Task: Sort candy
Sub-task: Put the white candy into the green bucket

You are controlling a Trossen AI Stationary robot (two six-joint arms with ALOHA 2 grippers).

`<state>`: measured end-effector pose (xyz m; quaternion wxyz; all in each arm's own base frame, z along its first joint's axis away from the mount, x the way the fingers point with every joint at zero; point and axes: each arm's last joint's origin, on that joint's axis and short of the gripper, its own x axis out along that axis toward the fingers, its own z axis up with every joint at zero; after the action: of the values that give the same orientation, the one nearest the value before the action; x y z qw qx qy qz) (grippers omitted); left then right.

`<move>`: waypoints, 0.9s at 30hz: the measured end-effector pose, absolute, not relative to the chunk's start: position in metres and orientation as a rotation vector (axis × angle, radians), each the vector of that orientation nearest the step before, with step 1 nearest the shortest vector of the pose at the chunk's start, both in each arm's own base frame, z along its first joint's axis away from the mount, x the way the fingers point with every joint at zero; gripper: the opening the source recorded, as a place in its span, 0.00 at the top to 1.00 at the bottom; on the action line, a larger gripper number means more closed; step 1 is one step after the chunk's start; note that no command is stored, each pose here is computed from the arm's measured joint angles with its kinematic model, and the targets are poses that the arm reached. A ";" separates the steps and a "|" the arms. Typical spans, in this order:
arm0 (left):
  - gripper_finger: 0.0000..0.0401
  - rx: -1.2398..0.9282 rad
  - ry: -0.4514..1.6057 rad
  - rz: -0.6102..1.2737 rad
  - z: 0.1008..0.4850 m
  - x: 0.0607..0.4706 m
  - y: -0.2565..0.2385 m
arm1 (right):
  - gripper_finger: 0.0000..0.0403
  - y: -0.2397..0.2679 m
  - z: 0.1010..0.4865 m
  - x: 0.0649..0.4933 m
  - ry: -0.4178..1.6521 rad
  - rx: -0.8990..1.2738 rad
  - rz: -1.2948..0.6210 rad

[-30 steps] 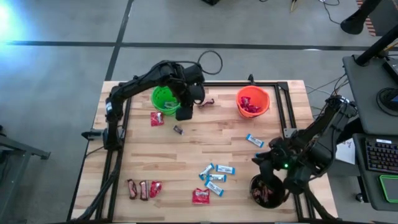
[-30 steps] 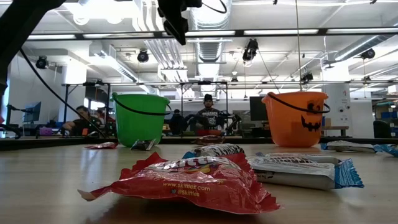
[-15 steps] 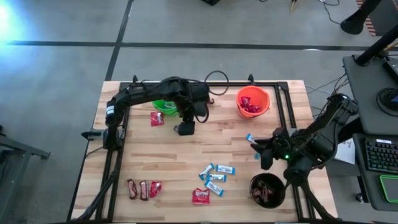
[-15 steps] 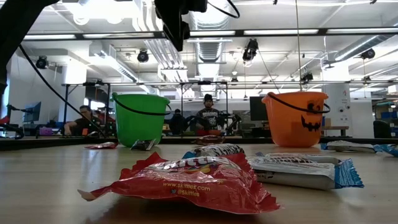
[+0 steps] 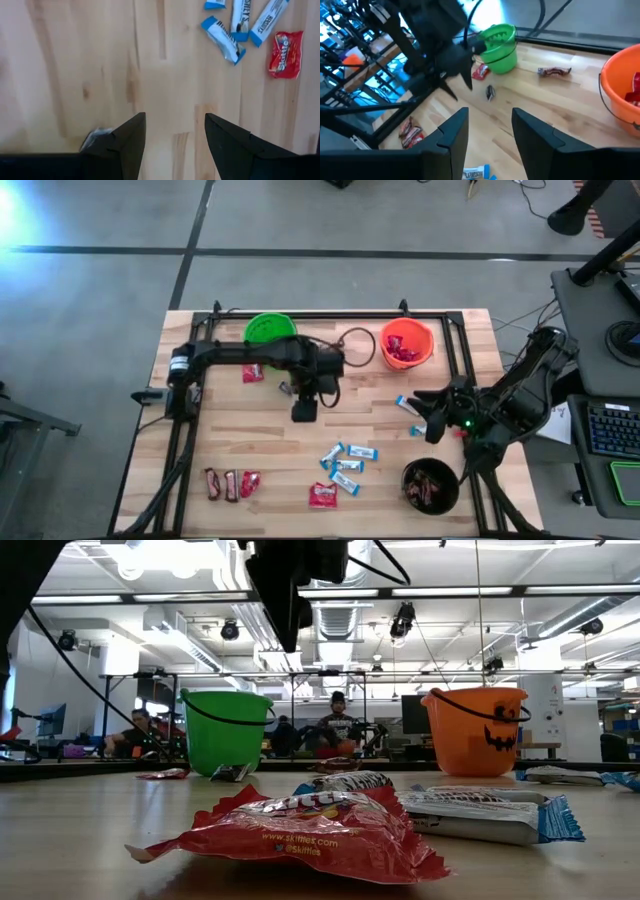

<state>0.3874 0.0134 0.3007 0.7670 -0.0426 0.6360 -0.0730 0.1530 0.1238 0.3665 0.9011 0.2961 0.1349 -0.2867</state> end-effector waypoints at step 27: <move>0.55 -0.360 1.180 -0.059 0.246 0.423 -0.074 | 0.63 0.115 0.374 0.144 0.358 0.528 -0.525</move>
<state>0.4229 -0.0739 0.2462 0.8154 -0.1689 0.5530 -0.0276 0.1443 0.1146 0.3739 0.9160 0.2563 0.1738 -0.2550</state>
